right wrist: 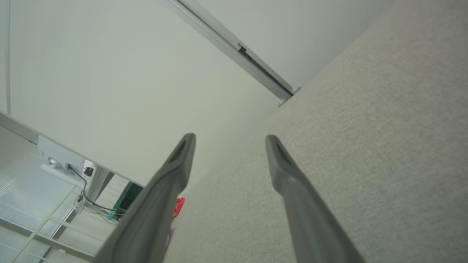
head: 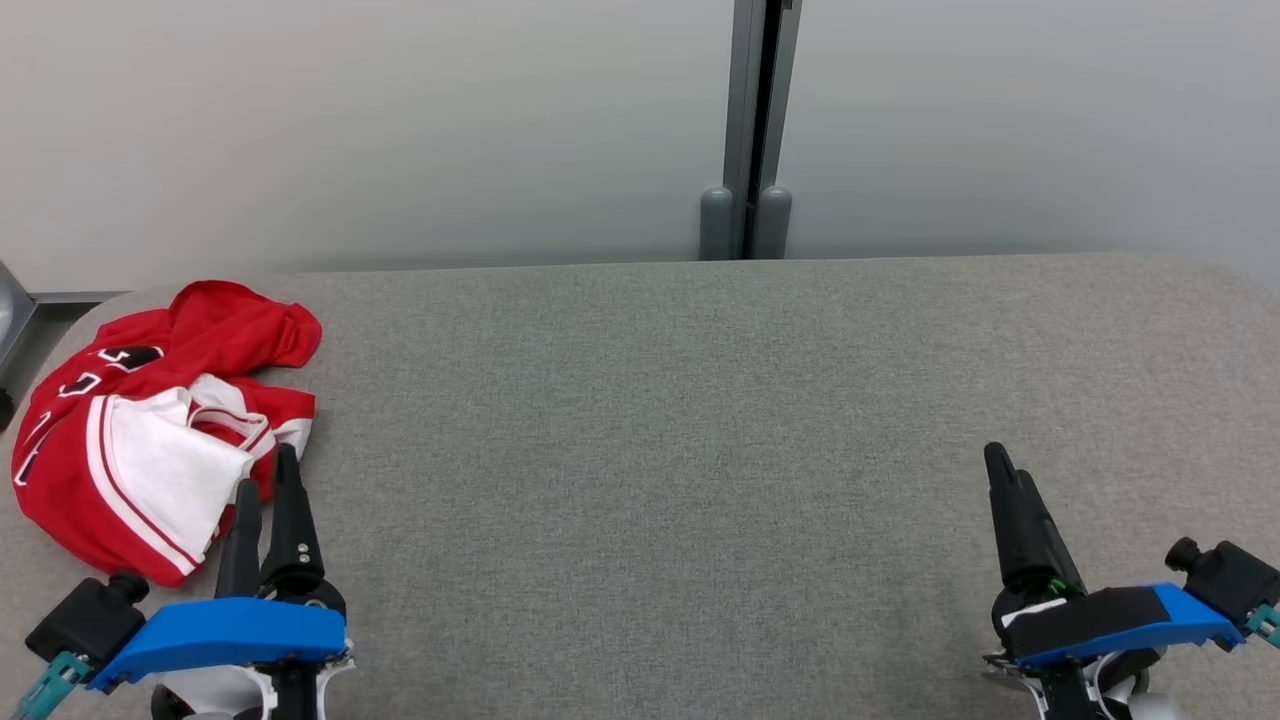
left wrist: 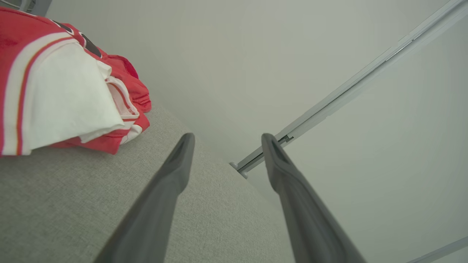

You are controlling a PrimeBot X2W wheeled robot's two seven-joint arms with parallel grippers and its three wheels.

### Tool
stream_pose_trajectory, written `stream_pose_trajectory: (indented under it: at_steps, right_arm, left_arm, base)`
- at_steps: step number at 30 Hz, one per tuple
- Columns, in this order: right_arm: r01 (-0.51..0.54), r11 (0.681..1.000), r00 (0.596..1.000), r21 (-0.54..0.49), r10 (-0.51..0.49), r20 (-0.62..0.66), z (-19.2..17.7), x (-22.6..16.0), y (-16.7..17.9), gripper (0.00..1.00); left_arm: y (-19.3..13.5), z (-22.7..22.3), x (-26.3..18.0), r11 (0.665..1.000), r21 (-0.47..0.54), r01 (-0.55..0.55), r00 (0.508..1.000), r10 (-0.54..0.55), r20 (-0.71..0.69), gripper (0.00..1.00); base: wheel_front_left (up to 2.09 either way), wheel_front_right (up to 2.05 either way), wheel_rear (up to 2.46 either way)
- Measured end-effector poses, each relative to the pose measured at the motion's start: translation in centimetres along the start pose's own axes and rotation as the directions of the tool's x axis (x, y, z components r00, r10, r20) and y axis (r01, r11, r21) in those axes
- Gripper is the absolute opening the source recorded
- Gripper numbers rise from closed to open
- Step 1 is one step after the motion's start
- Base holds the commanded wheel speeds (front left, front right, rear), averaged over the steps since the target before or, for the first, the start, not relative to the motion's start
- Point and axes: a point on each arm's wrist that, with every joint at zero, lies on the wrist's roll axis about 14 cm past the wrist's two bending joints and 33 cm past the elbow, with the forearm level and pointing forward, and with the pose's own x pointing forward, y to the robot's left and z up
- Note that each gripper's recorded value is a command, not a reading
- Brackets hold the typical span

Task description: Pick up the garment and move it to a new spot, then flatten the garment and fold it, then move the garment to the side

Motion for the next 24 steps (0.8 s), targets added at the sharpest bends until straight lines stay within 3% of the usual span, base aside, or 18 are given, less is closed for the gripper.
stream_pose_trajectory:
  at_steps: [9, 24]
  right_arm:
    - [-0.030, 0.989, 1.000, -0.142, 0.029, -0.008, -0.4, 0.0, 0.7, 1.00]
    - [-0.072, 0.939, 0.997, -0.336, 0.066, -0.027, -1.2, 0.1, 1.4, 1.00]
  left_arm:
    - [-0.5, -0.1, -0.1, 0.988, 0.151, 0.019, 1.000, -0.020, 0.003, 1.00]
    - [-0.7, -0.3, -0.2, 0.932, 0.359, 0.038, 0.999, -0.042, 0.003, 1.00]
  base:
    - [0.00, 0.00, 0.00]
    - [0.00, 0.00, 0.00]
